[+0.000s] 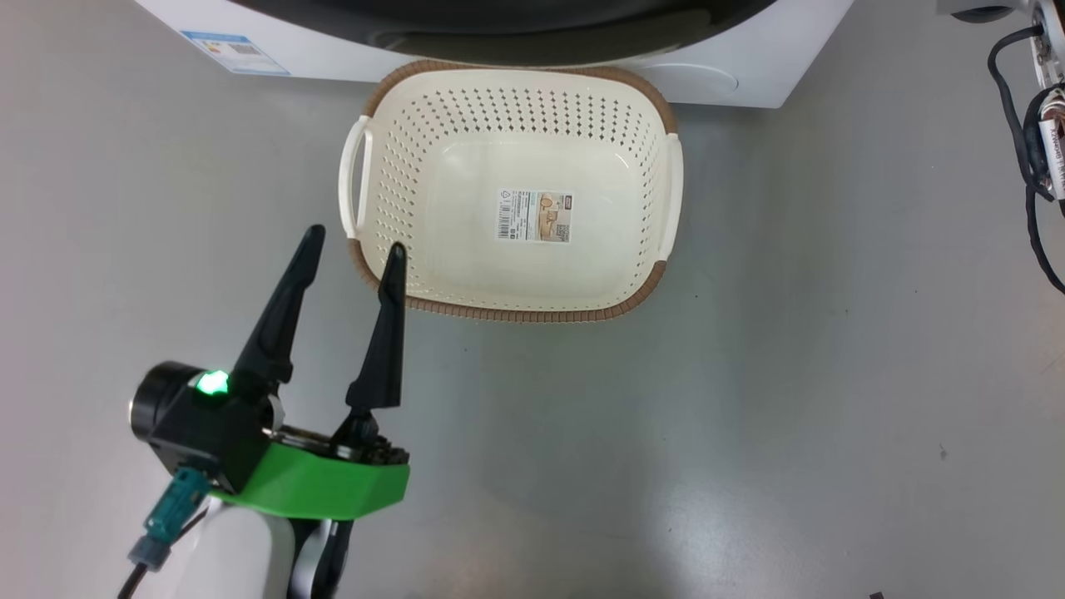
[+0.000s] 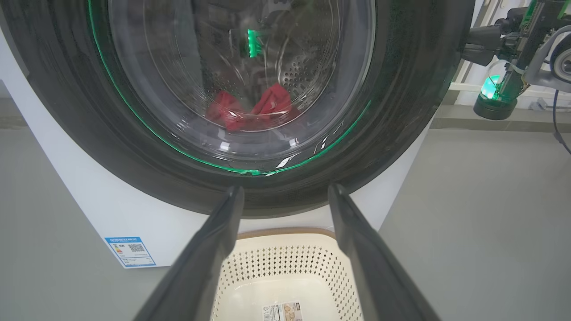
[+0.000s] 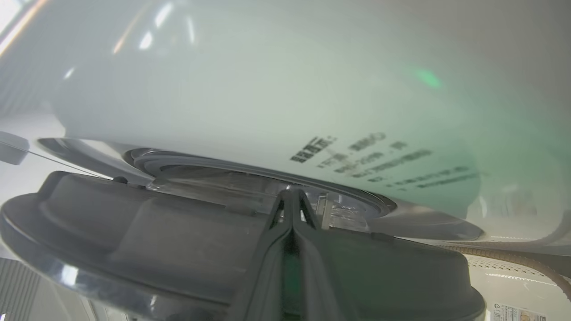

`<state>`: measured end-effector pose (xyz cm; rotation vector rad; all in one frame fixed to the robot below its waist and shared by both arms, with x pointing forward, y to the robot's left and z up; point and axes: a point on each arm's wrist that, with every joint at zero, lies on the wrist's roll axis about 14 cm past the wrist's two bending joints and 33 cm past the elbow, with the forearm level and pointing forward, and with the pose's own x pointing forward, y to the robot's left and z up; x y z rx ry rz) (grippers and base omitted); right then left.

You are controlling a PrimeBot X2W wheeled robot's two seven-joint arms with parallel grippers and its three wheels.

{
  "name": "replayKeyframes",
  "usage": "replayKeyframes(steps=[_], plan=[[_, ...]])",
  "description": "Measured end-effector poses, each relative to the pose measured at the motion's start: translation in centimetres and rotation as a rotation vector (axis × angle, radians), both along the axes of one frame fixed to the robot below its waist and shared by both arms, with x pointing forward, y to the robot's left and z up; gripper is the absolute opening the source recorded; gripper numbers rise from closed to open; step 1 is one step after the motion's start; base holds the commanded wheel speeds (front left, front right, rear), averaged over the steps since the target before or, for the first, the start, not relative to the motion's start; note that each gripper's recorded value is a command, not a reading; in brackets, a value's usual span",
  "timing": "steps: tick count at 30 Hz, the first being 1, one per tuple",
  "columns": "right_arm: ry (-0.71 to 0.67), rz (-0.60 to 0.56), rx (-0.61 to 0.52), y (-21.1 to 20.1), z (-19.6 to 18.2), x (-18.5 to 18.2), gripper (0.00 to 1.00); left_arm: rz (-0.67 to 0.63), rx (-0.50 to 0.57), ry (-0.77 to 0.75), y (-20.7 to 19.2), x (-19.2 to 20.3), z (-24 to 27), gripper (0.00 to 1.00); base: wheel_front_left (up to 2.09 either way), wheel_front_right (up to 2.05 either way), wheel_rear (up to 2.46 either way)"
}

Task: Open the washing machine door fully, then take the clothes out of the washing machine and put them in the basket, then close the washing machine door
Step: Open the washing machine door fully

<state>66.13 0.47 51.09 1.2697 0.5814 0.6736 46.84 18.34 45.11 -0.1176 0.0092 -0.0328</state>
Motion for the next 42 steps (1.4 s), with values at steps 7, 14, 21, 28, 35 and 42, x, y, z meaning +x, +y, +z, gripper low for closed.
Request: replayKeyframes(steps=[7, 14, 21, 28, 35, 42], plan=[[0.003, 0.125, -0.005, 1.0, 0.8, -1.7, 0.0, 0.006, 0.001, -0.021, 0.2, 0.4, 0.7, 1.0, 0.0, 0.0, 0.0], [-0.003, 0.232, -0.031, 2.5, 1.3, -4.2, 0.0, 0.004, -0.003, -0.05, 0.1, 0.3, 1.9, 1.0, 0.0, 0.0, 0.0], [0.017, 0.299, -0.069, 2.9, 1.0, -6.6, 0.0, 0.005, -0.006, -0.074, -0.1, 0.1, 3.0, 1.0, 0.0, 0.0, 0.0], [0.038, 0.337, -0.087, 3.1, 1.0, -8.5, 0.0, 0.003, -0.007, -0.087, -0.3, -0.4, 3.7, 1.0, 0.0, 0.0, 0.0], [0.049, 0.285, -0.084, 2.7, 1.2, -8.6, 0.36, 0.007, -0.011, -0.104, -0.3, -0.4, 4.3, 1.0, 0.0, 0.0, 0.0], [0.014, 0.076, -0.114, 0.7, 0.7, -6.4, 1.0, 0.003, -0.015, -0.101, -0.5, -0.2, 4.1, 1.0, 0.0, 0.0, 0.0]])
